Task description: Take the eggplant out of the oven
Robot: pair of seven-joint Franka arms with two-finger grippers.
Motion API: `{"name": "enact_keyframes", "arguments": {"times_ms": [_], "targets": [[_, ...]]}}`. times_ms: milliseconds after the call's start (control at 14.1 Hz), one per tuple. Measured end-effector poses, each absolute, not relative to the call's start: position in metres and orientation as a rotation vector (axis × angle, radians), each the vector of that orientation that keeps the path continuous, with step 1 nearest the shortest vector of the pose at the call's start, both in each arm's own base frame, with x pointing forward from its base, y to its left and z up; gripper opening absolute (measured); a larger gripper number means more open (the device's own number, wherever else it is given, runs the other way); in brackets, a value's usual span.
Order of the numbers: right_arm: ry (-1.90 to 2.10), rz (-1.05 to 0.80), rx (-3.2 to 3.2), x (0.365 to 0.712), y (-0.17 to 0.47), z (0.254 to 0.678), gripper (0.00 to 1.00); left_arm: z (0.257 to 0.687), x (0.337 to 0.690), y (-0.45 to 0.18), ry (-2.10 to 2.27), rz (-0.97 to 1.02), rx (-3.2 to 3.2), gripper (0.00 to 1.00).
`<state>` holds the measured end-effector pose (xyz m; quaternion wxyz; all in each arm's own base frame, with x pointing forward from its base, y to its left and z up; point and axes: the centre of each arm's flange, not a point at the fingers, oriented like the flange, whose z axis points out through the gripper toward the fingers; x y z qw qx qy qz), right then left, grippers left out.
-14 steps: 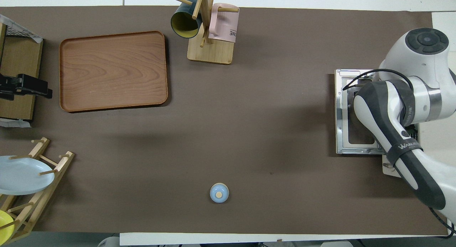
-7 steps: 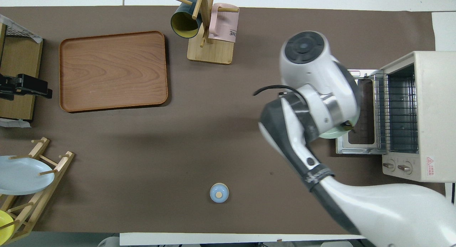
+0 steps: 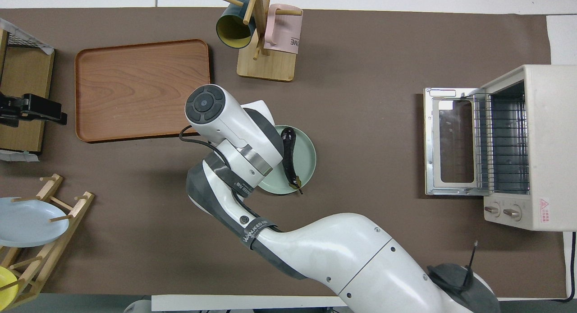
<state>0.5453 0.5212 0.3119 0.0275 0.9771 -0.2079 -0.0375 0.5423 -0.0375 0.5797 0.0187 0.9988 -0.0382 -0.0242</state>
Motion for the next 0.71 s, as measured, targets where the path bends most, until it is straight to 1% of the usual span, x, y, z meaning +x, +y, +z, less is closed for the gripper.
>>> {"name": "enact_keyframes", "arguments": {"times_ms": [142, 283, 354, 425, 496, 567, 638, 709], "targets": [[-0.783, -0.129, 3.052, 0.557, 0.521, 0.32, 0.02, 0.58, 0.542, -0.038, -0.116, -0.072, 3.101, 1.0], [-0.887, -0.106, 3.083, 0.585, 0.495, 0.352, 0.02, 0.574, 0.541, -0.055, -0.04, -0.064, 3.104, 1.0], [-0.895, -0.084, 3.102, 0.599, 0.476, 0.374, 0.07, 0.564, 0.54, -0.076, 0.004, -0.011, 3.104, 1.0], [-0.849, -0.076, 3.119, 0.61, 0.452, 0.396, 0.16, 0.545, 0.535, -0.107, 0.021, 0.076, 3.096, 1.0], [-0.779, -0.076, 3.133, 0.618, 0.426, 0.414, 0.29, 0.518, 0.522, -0.15, 0.015, 0.141, 3.084, 1.0], [-0.692, -0.077, 3.149, 0.623, 0.398, 0.427, 0.39, 0.491, 0.504, -0.194, 0.002, 0.158, 3.08, 1.0], [-0.589, -0.08, 3.165, 0.626, 0.37, 0.436, 0.52, 0.471, 0.487, -0.226, -0.013, 0.145, 3.082, 1.0], [-0.486, -0.099, 3.169, 0.626, 0.342, 0.439, 0.62, 0.461, 0.478, -0.241, -0.021, 0.134, 3.085, 1.0]]}}
